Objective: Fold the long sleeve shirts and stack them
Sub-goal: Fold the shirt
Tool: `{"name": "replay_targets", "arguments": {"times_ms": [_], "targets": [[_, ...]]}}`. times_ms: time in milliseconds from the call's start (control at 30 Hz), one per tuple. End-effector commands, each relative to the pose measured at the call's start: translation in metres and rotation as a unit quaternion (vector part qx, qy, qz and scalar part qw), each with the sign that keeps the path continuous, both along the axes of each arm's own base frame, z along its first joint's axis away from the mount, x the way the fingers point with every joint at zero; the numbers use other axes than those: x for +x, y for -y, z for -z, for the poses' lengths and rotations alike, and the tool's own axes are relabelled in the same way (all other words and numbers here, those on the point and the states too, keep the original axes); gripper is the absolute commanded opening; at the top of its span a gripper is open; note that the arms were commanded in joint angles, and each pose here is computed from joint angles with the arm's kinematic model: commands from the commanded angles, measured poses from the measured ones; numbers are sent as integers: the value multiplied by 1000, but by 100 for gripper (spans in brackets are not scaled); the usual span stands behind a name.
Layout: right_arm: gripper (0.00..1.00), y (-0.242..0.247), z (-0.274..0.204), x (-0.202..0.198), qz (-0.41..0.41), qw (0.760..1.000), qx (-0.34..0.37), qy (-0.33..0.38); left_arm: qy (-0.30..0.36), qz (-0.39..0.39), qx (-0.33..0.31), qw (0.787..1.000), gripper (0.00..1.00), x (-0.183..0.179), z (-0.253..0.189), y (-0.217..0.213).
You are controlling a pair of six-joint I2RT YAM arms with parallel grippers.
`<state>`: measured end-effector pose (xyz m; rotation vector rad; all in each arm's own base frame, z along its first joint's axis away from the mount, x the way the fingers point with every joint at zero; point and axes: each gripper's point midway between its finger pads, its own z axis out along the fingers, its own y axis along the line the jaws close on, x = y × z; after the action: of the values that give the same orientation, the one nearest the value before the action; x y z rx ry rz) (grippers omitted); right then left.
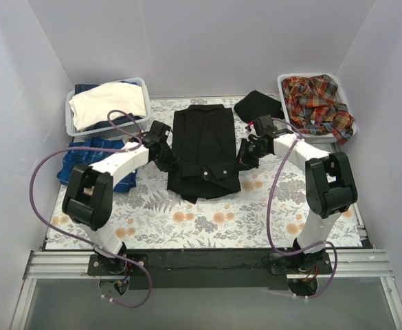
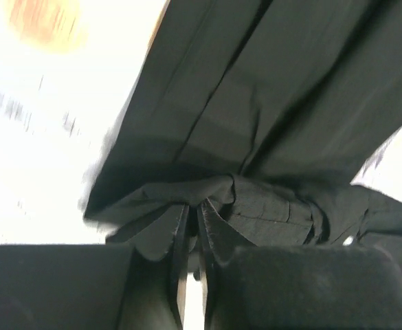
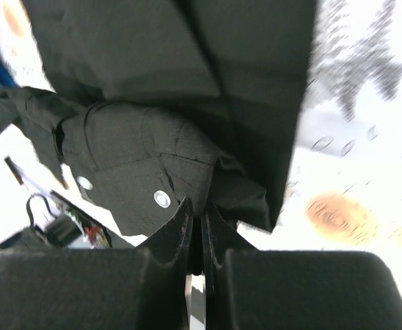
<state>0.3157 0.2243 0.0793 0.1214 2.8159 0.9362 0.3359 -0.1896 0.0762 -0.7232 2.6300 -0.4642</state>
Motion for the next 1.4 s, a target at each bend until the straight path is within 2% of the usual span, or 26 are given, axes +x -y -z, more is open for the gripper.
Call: {"name": "replay_targets", "arguments": {"times_ms": [0, 33, 67, 100, 133, 167, 200, 267, 300, 367, 467, 600, 733, 833, 1067, 1267, 1367], "targets": [[1, 14, -2, 29, 35, 999, -19, 18, 42, 25, 24, 999, 14, 43, -5, -3], [2, 14, 0, 33, 38, 999, -20, 17, 50, 33, 24, 998, 26, 53, -10, 0], [8, 14, 0, 34, 39, 999, -20, 16, 46, 33, 26, 998, 34, 57, -7, 0], [23, 14, -1, 36, 38, 999, -19, 19, 30, 33, 33, 998, 40, 59, 2, -2], [30, 14, -5, 39, 36, 999, -18, 28, 33, 33, 34, 998, 47, 63, -1, -2], [36, 13, -9, 40, 34, 999, -17, 35, 28, 30, 36, 998, 52, 64, 0, -5], [45, 14, -11, 42, 35, 998, -19, 42, 31, 30, 35, 998, 55, 62, -4, -7], [54, 17, -22, 42, 29, 997, -22, 63, 32, 28, 38, 998, 64, 57, -8, -15], [60, 18, -25, 40, 26, 997, -23, 68, 33, 28, 39, 998, 66, 53, -10, -18], [62, 21, -28, 31, 18, 997, -26, 73, 35, 30, 41, 998, 68, 40, -15, -25], [62, 24, -25, 16, 9, 998, -23, 66, 31, 53, 8, 998, 68, 19, -22, -18], [63, 32, -3, -19, -1, 999, -29, 29, 5, 71, -34, 997, 68, -19, -11, -13], [63, 37, 5, -42, -9, 999, -33, 21, -3, 79, -56, 995, 68, -42, -4, -9], [63, 38, 13, -55, -14, 999, -31, 11, -6, 84, -68, 994, 68, -49, 1, -2], [63, 28, 16, -52, -9, 1000, -12, 21, -10, 81, -83, 993, 69, -49, 14, 13], [56, 24, 22, -45, 4, 1000, -7, 19, -12, 83, -76, 994, 60, -44, 24, 20], [44, 23, 22, -41, 9, 1000, -5, 18, -17, 86, -69, 994, 49, -44, 30, 21]]}}
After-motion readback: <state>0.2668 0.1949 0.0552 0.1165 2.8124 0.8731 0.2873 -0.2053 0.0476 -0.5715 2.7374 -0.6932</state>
